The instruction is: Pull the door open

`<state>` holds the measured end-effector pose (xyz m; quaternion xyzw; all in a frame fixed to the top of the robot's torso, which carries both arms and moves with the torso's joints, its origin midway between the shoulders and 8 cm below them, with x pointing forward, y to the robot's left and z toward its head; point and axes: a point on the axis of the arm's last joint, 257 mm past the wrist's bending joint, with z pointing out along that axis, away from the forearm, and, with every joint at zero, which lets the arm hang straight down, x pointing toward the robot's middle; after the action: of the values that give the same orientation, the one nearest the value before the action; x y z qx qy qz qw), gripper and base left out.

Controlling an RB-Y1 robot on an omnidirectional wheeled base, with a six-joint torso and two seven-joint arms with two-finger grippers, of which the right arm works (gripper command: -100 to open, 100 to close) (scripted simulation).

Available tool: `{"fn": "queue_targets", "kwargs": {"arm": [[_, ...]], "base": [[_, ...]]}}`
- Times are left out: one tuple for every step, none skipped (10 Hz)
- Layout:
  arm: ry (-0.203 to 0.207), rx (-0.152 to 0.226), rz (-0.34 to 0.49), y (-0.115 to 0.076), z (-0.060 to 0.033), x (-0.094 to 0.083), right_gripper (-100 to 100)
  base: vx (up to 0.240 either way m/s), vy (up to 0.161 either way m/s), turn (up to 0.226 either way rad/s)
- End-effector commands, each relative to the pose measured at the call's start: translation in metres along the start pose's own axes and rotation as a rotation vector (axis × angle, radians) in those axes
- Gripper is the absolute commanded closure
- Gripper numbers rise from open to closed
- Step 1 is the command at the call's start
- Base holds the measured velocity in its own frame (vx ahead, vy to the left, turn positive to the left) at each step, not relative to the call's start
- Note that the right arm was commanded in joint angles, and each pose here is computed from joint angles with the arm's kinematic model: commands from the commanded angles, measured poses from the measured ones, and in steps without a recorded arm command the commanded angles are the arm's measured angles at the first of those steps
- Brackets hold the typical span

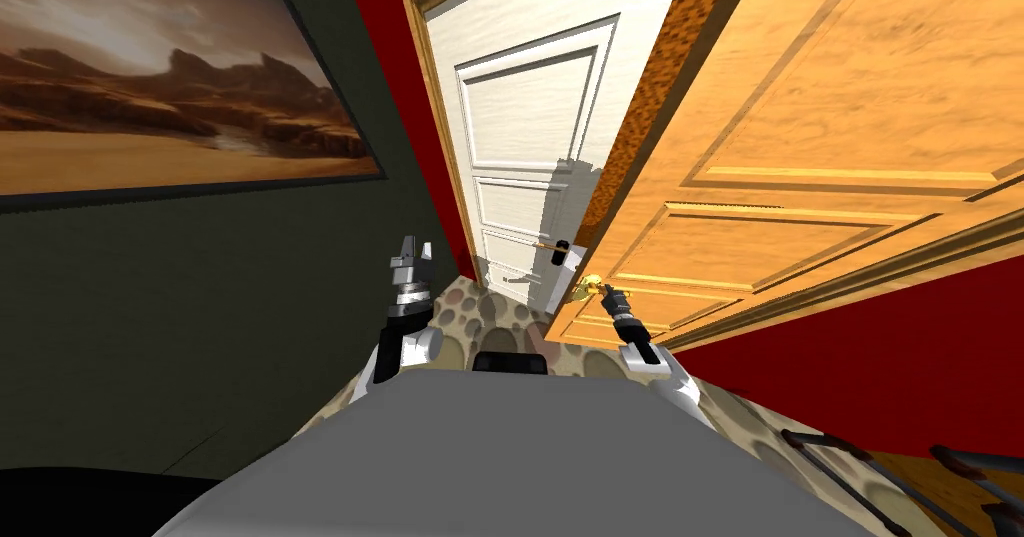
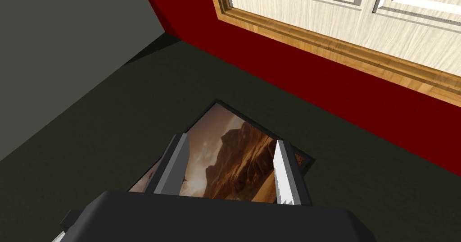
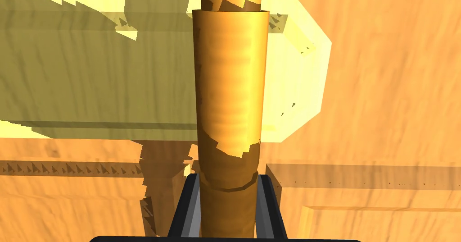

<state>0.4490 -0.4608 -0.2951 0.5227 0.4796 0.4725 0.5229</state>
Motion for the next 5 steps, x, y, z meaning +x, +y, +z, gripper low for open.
{"fn": "queue_targets", "kwargs": {"arm": [[0.03,-0.006,0.003,0.001,-0.0077,0.003,100],[0.046,-0.007,0.003,0.001,-0.0119,0.004,100],[0.063,-0.008,0.003,0.002,-0.0165,0.005,100],[0.08,-0.009,0.003,0.002,-0.0211,0.006,100],[0.097,-0.009,0.004,0.002,-0.0256,0.008,100]], "base": [[-0.243,-0.082,0.143],[-0.243,-0.109,0.146],[-0.213,-0.096,0.138],[-0.178,-0.071,0.116],[-0.193,-0.09,0.094]]}}
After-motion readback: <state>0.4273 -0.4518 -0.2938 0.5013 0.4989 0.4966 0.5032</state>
